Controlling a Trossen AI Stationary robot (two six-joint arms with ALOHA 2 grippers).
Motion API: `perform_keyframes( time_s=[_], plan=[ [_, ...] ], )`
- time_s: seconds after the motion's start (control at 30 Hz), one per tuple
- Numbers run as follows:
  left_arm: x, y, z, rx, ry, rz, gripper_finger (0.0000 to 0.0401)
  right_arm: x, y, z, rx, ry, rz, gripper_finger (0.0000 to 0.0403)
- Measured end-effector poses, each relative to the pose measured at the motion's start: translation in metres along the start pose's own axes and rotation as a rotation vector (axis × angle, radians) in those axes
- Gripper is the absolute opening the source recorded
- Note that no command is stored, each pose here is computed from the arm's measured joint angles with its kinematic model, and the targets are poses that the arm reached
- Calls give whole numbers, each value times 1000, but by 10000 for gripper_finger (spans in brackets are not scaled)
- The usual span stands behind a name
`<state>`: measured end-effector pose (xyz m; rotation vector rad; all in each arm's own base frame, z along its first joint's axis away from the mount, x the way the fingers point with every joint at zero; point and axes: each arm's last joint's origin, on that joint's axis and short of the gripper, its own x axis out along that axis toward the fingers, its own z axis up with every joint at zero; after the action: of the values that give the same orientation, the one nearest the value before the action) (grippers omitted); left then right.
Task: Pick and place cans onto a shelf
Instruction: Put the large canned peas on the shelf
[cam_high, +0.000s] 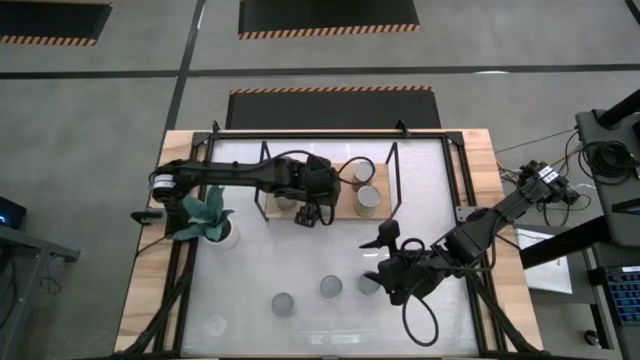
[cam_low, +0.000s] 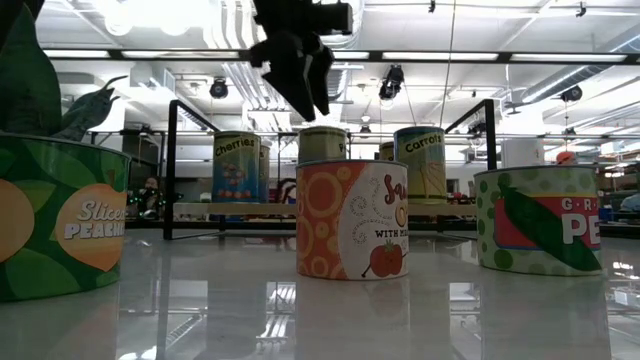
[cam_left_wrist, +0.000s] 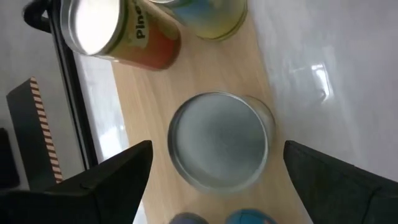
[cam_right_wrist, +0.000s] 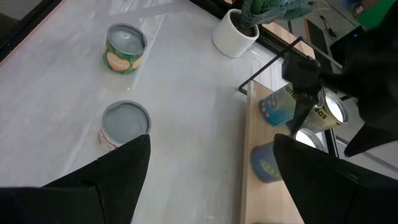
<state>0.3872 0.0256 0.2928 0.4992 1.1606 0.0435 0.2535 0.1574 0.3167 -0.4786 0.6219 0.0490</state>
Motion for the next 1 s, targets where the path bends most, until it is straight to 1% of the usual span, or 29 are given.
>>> perform_keyframes(
  time_s=[0.07, 0.17, 0.27, 0.43, 0.57, 0.63, 0.67, 0.77, 0.9, 1.0],
  plan=[
    [-9, -3, -1, -25, 0, -6, 341, 0, 0, 0, 3, 2, 0, 325],
    [-26, -14, -1, -68, -39, -9, 328, 0, 0, 0, 18, 2, 0, 325],
    [-39, -37, -3, -66, -76, 0, 303, 1, 1, -3, 19, 13, 1, 325],
    [-49, -82, -5, -109, -212, 107, 241, 3, 2, -6, 13, 24, 1, 325],
    [-39, -111, -9, -168, -290, 231, 187, 6, 0, -6, 30, 19, -13, 325],
    [-31, -119, -10, -214, -337, 290, 158, 8, -6, -4, 71, 6, -74, 325],
    [-26, -121, -11, -234, -360, 298, 143, 8, -9, -4, 88, 7, -116, 325],
    [-9, -130, -18, -284, -428, 270, 97, 10, -18, -3, 104, 13, -202, 325],
    [9, -133, -29, -323, -472, 271, 40, 16, -34, -1, 121, 28, -231, 325],
    [17, -132, -35, -355, -468, 274, 8, 20, -59, 2, 163, 32, -256, 325]
  ],
)
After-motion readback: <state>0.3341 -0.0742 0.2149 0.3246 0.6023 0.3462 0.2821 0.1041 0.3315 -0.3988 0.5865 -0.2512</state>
